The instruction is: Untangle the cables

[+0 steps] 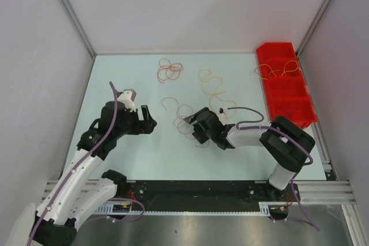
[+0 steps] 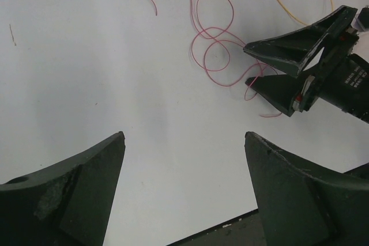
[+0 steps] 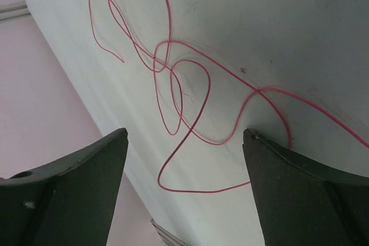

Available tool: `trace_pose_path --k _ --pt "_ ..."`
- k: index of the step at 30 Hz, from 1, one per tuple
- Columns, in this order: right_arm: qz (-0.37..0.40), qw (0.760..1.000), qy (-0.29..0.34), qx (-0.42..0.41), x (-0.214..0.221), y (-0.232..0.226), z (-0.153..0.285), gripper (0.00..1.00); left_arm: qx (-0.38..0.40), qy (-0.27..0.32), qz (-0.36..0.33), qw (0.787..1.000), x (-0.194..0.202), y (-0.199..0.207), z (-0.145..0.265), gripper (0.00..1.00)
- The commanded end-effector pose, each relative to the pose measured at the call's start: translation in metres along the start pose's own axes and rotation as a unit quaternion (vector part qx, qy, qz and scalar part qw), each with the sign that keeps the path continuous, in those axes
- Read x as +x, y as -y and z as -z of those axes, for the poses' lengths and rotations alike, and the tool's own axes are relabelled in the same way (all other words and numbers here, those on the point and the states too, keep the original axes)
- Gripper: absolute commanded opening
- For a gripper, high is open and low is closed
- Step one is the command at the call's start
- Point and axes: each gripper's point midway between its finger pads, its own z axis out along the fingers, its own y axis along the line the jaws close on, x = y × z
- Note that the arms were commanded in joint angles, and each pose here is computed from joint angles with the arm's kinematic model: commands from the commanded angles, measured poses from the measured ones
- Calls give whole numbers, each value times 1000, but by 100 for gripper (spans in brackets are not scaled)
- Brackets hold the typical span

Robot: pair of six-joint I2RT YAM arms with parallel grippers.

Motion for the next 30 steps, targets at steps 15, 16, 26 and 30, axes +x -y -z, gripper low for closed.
trace_pose_path --k 15,16,26,30 --pt "10 1000 23 -11 -23 13 -42 0 10 15 -16 1000 -6 6 0 89" --pt "28 999 23 -15 -24 10 -41 0 10 15 -15 1000 -6 5 0 89" --pt "163 973 88 -141 -56 -132 58 0 7 16 -15 1000 -6 4 0 89" --pt "194 957 121 -177 -81 -173 102 0 6 16 -16 1000 -6 4 -1 89"
